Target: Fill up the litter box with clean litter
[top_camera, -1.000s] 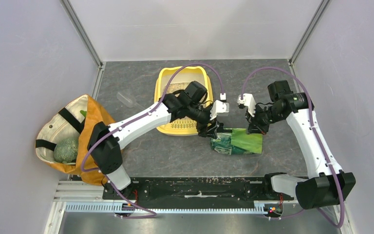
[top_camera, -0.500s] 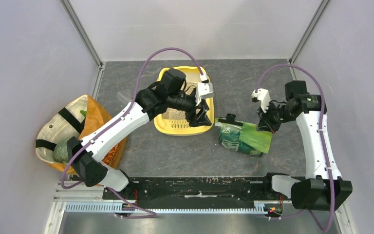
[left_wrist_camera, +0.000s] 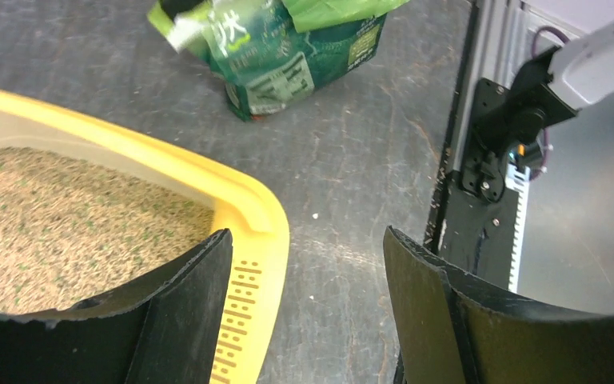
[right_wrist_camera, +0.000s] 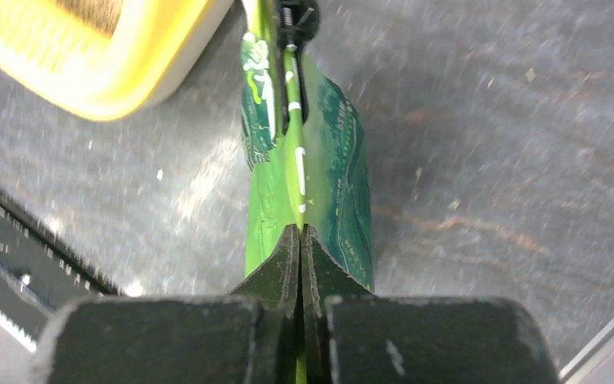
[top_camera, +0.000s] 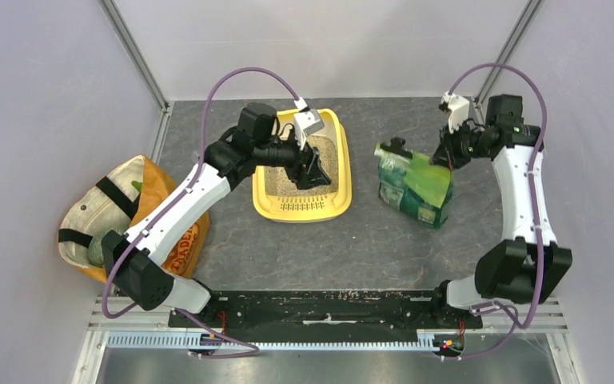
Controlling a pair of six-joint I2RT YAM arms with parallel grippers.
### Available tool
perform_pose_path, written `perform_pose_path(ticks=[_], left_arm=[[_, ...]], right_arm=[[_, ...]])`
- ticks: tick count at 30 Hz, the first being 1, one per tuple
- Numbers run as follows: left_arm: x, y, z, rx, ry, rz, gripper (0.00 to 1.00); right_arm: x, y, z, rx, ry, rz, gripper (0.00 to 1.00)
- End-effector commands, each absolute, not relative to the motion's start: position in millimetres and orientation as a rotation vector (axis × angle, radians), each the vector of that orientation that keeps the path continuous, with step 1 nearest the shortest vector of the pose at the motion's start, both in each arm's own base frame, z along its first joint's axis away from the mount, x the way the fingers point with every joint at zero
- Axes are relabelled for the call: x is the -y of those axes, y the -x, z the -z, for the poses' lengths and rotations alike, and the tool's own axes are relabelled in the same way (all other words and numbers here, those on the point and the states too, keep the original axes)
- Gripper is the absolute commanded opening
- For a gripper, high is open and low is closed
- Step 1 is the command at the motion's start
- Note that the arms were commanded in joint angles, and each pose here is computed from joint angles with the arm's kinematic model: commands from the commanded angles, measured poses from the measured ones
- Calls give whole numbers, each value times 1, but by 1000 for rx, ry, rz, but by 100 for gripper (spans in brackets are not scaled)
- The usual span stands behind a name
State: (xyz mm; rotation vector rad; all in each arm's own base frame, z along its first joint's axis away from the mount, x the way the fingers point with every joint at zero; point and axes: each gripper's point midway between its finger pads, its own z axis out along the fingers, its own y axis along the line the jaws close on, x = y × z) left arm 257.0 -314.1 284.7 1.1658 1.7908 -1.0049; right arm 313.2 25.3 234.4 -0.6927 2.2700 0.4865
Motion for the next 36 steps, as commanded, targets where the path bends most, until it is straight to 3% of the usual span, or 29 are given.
perform_pose_path(ticks=[1,5,10,14,17,21,23,29,31,36], left_arm=[[304,-273,-291,-1805,-1050,1014,75],[296,-277,-289,-1812,-1024,983,75],[284,-286,-281,-1833,-981,939,75],[275,-292,-279,-1847,-972,883,75],[266,-302,-281,-1861,-931,840,76],[257,-309,-283,-1877,-886,824,77],[255,-309,-283,-1882,-874,824,77],[249,-312,-287,-1882,-854,801,78],[245,-315,-289,-1895,-842,774,83],[225,-328,-286,-2070,-787,668,88]], right_arm=[[-28,-394,-306,-1976,606,-417,0],[-29,-411,-298,-1976,585,-425,0],[-32,-397,-209,-2156,624,-442,0],[-31,-387,-181,-2238,655,-466,1],[-28,-387,-191,-2221,654,-433,17],[-26,-390,-207,-2195,655,-397,58],[-26,-388,-212,-2188,670,-394,69],[-26,-386,-231,-2145,686,-360,91],[-25,-388,-240,-2127,677,-344,97],[-16,-404,-280,-2068,605,-271,97]])
